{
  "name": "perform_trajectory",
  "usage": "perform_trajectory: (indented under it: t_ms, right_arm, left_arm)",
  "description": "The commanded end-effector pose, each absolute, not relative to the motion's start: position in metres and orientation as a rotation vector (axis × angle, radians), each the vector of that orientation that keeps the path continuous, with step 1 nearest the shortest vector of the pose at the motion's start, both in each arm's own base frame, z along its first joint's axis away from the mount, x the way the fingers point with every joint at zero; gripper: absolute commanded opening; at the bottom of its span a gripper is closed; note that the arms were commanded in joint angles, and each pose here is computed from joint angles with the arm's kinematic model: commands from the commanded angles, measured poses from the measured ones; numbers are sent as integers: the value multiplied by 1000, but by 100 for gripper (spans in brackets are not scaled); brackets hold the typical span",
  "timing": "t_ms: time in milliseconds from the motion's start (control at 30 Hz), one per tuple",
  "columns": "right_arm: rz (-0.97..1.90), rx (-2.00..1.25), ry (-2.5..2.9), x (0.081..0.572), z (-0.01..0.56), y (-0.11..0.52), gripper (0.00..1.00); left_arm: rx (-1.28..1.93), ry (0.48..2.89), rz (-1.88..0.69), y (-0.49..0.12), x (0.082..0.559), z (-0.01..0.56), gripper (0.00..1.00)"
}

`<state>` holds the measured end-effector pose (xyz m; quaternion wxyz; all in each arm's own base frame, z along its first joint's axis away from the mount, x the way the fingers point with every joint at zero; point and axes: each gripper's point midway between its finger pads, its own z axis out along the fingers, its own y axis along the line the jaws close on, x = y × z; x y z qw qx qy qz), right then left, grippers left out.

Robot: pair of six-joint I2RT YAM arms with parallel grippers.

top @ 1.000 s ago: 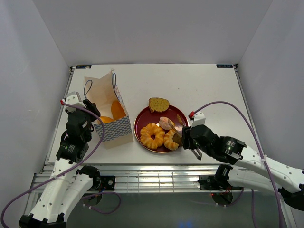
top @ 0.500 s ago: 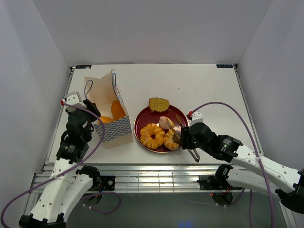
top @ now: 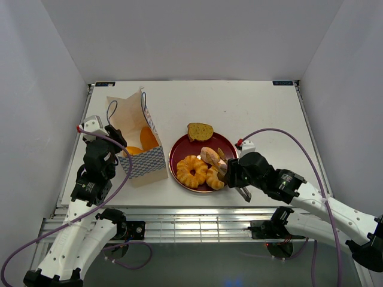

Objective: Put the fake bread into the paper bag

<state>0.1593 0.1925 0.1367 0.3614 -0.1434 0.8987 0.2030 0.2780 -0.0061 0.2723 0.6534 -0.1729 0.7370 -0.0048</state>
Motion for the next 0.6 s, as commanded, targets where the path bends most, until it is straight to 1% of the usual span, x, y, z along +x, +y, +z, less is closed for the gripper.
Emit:
perform_trajectory:
  t_ms: [0, 367, 500, 567]
  right_arm:
    - [596, -370, 2271, 161, 148, 202, 55]
    - [554, -363, 2315, 163, 134, 198, 55]
    - [557, -357, 2313, 165, 136, 198, 52]
    - [556, -360, 2317, 166, 136, 198, 48]
  left_arm:
    - [-379, 1680, -10, -7, 276, 273, 62]
    - [-376, 1683, -11, -8, 276, 273, 62]
    - [-374, 1683, -15, -8, 276, 273, 62]
    - [-374, 1684, -14, -8, 276, 273, 62]
